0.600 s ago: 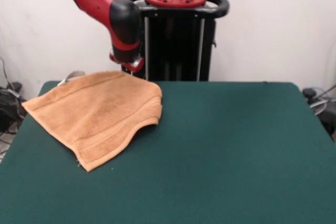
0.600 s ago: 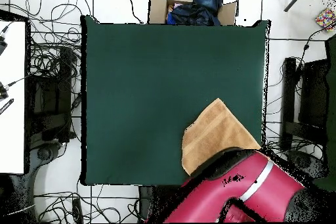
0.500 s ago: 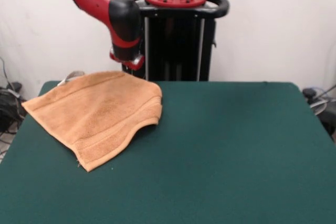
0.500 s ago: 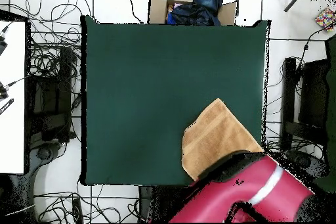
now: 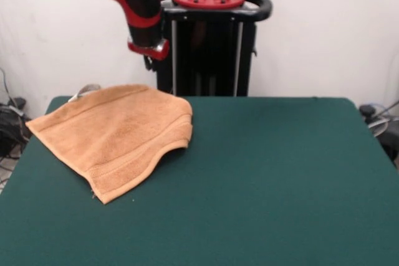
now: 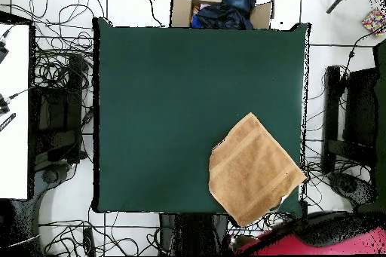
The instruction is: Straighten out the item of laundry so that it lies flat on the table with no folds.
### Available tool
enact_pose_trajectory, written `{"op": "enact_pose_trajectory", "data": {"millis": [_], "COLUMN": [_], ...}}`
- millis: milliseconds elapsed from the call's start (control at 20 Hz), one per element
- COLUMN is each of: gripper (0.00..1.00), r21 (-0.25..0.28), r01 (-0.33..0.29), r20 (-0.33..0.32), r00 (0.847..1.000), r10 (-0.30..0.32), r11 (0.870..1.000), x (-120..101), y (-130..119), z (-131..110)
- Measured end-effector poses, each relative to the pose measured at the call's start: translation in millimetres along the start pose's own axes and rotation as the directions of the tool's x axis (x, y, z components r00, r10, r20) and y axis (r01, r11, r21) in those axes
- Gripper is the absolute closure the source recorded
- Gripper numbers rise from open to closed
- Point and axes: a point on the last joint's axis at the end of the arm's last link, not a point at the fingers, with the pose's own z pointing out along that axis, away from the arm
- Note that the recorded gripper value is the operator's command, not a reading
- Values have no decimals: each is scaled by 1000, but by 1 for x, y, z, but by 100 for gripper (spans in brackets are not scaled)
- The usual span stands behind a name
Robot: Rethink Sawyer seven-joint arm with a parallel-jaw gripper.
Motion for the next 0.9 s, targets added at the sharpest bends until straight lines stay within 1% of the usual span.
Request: {"op": "enact_pose_trajectory", "data": {"millis": [50, 200, 300, 350, 400, 450, 550, 600, 650, 750, 800, 850, 900], "gripper": [100, 100, 100, 100, 100, 100, 100, 100, 100, 100, 100, 100, 100], "r21": [-1, -2, -2, 0, 1, 2, 3, 5, 5, 6, 6, 6, 6], "r01": [4, 18, 23, 32, 33, 36, 41, 46, 50, 50, 45, 41, 33], "r20": [0, 7, 21, 63, 81, 120, 172, 230, 289, 363, 417, 442, 472], "r00": [1000, 1000, 1000, 998, 996, 992, 984, 972, 956, 931, 908, 896, 881], "r10": [-4, -18, -23, -32, -33, -36, -41, -46, -49, -49, -43, -40, -33], "r11": [1000, 1000, 1000, 999, 999, 999, 999, 999, 999, 999, 999, 999, 999], "x": [3, 8, 7, 4, 2, -1, -6, -10, -15, -20, -24, -26, -28], "y": [0, 2, 3, 4, 5, 7, 10, 14, 18, 25, 30, 32, 36], "z": [-9, -17, -17, -14, -13, -10, -7, -3, 1, 6, 11, 14, 18]}}
